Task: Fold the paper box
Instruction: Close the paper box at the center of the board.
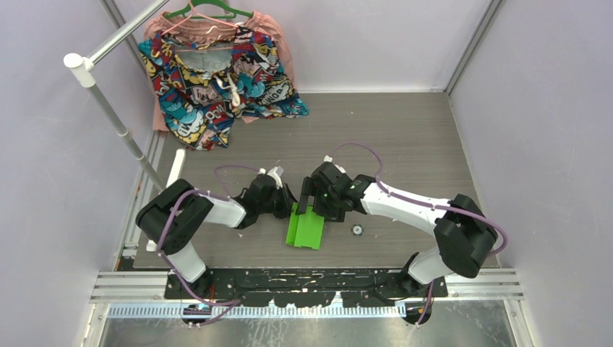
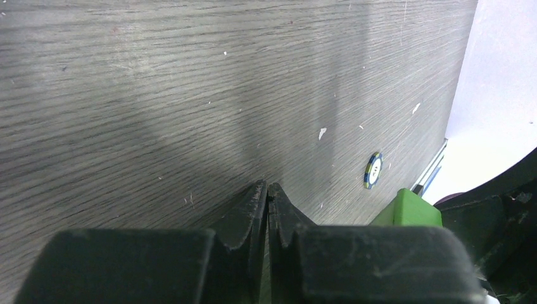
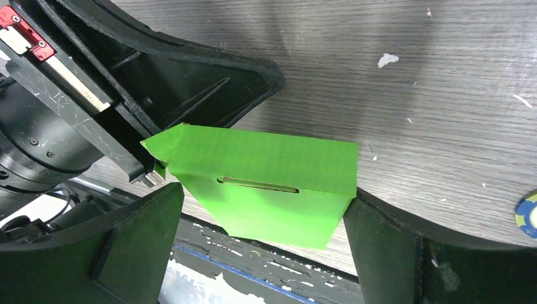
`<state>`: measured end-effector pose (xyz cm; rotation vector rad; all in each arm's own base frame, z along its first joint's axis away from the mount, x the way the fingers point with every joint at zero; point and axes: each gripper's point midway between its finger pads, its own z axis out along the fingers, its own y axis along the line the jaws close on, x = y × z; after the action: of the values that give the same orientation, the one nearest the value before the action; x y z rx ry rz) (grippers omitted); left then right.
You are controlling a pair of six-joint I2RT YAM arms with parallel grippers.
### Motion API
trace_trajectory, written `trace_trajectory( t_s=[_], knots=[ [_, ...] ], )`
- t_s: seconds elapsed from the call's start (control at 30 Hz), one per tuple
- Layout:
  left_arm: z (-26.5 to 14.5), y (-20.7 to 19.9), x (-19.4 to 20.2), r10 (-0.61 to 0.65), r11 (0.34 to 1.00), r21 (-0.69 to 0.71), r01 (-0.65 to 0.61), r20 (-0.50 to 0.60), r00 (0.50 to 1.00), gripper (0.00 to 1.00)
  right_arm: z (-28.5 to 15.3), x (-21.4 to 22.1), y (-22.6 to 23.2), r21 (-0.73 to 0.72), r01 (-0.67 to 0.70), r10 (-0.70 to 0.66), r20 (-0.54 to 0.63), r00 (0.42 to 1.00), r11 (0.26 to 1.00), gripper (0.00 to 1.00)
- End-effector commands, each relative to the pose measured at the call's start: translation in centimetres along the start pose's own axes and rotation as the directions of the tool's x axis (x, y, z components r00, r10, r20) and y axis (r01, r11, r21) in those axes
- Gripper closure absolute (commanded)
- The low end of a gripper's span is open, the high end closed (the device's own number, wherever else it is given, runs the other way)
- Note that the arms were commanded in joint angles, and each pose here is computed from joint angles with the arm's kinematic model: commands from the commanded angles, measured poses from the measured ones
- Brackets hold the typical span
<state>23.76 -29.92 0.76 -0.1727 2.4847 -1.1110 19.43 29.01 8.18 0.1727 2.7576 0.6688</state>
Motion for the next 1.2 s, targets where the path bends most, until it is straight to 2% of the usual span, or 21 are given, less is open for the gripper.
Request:
trace_trajectory(
  t_s=[0.0,0.1,0.17,0.4,1.17],
  knots=[
    [-3.2,12.7,6.7,-0.047,0.889,-0.455,-0.049,-0.198,0.979,0.92,-1.4,-1.4,4.2,-0.217,-0.004,0.016,0.053,0.998,0.976,0.00],
    [-3.0,12.7,6.7,-0.049,0.890,-0.454,-0.050,-0.203,0.978,0.92,-1.0,-1.0,5.1,-0.292,-0.009,0.013,0.011,1.000,0.956,0.00],
    [-2.9,12.7,6.7,-0.049,0.890,-0.454,-0.052,-0.208,0.977,0.92,-0.5,-0.9,4.8,-0.285,-0.017,0.020,0.007,1.000,0.958,0.00],
    [-2.8,13.1,7.0,-0.054,0.885,-0.463,-0.055,-0.220,0.974,0.93,-1.3,-1.0,6.2,-0.419,-0.051,0.056,-0.001,0.998,0.907,0.00],
    [-2.4,13.9,7.3,-0.068,0.863,-0.501,-0.067,-0.247,0.967,0.94,-2.1,-0.4,3.3,-0.438,-0.023,0.051,0.052,0.997,0.899,0.00]
  ],
)
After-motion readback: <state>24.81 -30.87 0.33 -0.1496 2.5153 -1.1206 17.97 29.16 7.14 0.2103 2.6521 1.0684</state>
